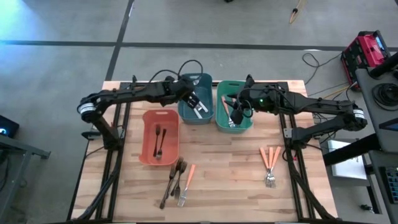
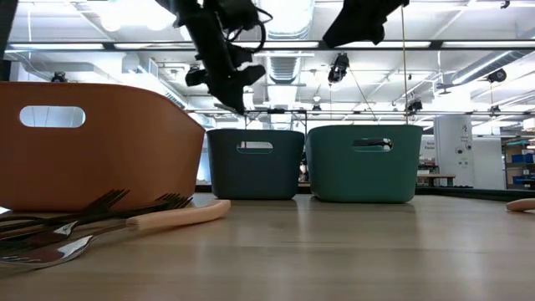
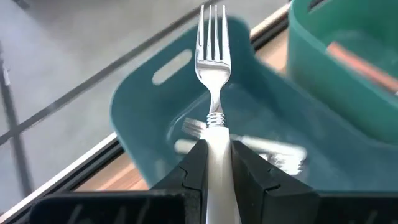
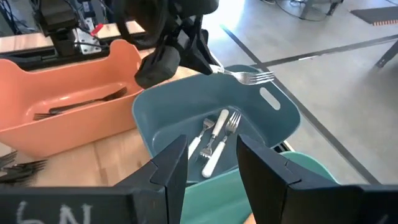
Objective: Sort silverware by color (type)
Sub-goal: Put the white fork into the blue bin
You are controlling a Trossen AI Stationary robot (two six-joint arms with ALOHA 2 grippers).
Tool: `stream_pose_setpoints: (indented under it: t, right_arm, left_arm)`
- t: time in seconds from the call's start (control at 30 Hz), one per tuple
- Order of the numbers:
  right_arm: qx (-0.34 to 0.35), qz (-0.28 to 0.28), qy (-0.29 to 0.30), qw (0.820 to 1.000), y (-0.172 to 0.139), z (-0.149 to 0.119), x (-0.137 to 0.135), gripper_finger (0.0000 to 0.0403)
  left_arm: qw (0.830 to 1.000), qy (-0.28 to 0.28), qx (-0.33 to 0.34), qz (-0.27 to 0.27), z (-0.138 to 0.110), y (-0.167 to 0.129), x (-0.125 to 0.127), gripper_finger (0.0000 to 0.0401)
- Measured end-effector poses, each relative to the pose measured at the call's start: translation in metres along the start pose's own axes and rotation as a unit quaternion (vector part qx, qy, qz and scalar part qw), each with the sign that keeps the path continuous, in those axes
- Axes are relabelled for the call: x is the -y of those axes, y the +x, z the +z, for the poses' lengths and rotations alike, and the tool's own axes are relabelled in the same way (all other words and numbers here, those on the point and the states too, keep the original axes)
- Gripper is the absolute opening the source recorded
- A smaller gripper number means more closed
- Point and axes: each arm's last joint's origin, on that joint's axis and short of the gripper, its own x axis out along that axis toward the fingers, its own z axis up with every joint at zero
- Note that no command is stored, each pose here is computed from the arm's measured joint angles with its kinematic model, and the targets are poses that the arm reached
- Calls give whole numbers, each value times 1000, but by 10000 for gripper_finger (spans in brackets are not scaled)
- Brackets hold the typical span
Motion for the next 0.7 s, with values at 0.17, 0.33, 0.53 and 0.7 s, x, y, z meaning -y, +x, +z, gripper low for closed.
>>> stream_pose_setpoints:
  t: [0.17,0.33,0.53,0.7]
  right_arm:
    - [-5,0,-1,1000,0,-1,0,128]
    - [-15,0,-4,1000,0,-3,0,128]
    - [-20,-1,-5,1000,0,-4,0,128]
    - [-20,0,-12,1000,0,-4,0,128]
  left_arm:
    - [998,34,-43,14,7,10,7,32]
    - [997,46,-64,20,6,21,13,32]
    - [997,8,-69,25,4,28,16,32]
    - [996,-9,-84,32,-3,41,22,32]
